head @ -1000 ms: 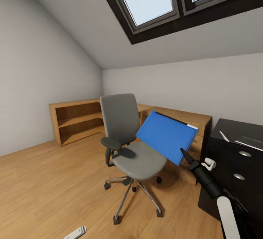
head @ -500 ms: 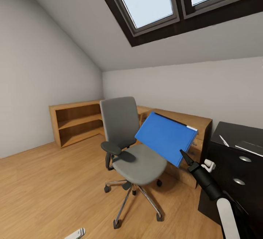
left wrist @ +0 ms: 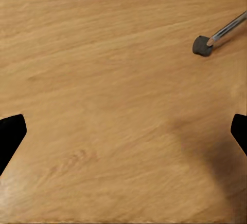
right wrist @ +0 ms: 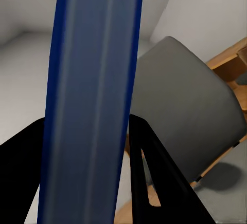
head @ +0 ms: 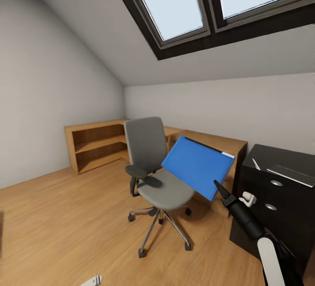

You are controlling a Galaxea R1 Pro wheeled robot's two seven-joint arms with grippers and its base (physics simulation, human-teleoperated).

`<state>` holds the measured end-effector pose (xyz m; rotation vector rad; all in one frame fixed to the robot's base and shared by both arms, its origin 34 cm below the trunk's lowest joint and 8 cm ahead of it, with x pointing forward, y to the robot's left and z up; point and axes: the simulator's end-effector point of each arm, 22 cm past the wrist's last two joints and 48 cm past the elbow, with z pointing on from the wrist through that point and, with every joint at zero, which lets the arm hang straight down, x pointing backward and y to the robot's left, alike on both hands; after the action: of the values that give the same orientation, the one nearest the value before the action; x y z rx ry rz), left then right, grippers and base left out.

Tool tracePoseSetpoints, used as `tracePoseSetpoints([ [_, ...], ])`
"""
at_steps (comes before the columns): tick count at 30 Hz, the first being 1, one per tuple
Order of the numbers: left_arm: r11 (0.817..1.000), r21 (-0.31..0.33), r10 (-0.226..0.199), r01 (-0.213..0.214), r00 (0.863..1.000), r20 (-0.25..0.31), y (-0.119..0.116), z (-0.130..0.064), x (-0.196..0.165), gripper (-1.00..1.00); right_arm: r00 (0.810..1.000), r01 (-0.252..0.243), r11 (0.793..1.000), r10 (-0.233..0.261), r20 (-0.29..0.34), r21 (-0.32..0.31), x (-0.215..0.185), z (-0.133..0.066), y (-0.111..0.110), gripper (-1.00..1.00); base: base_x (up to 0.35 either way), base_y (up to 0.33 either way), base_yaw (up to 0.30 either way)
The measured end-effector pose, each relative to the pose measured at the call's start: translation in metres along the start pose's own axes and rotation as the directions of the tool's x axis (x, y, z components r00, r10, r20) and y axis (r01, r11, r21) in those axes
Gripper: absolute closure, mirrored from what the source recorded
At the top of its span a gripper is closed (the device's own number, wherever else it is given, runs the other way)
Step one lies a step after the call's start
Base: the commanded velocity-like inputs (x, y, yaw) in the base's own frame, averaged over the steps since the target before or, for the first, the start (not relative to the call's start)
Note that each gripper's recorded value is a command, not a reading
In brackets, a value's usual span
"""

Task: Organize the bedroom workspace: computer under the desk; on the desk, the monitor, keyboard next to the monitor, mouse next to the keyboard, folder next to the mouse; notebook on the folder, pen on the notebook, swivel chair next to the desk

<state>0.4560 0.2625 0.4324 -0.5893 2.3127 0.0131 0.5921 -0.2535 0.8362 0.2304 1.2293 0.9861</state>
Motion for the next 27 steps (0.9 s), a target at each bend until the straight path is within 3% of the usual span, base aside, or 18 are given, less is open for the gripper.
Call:
tracePoseSetpoints([
  [6,1.0,-0.016,0.005,-0.006,1.0,-0.019,0.004,-0.004,0.001,-1.0,1.0,-0.006,1.0,0.006,-0.004,0.014,-0.006,0.007,0.001,1.0,-0.241,0.0,0.082],
  [11,1.0,-0.021,-0.019,0.02,0.999,0.039,0.003,-0.009,-0.017,-1.0,1.0,-0.012,1.0,0.013,-0.012,0.027,-0.009,0.012,0.001,1.0,-0.022,0.0,0.095],
  [27,0.999,-0.031,-0.015,0.016,1.0,0.019,-0.002,-0.026,-0.035,-1.0,0.999,-0.015,0.999,0.016,-0.03,0.047,-0.024,0.03,0.008,1.0,0.0,0.0,0.053],
])
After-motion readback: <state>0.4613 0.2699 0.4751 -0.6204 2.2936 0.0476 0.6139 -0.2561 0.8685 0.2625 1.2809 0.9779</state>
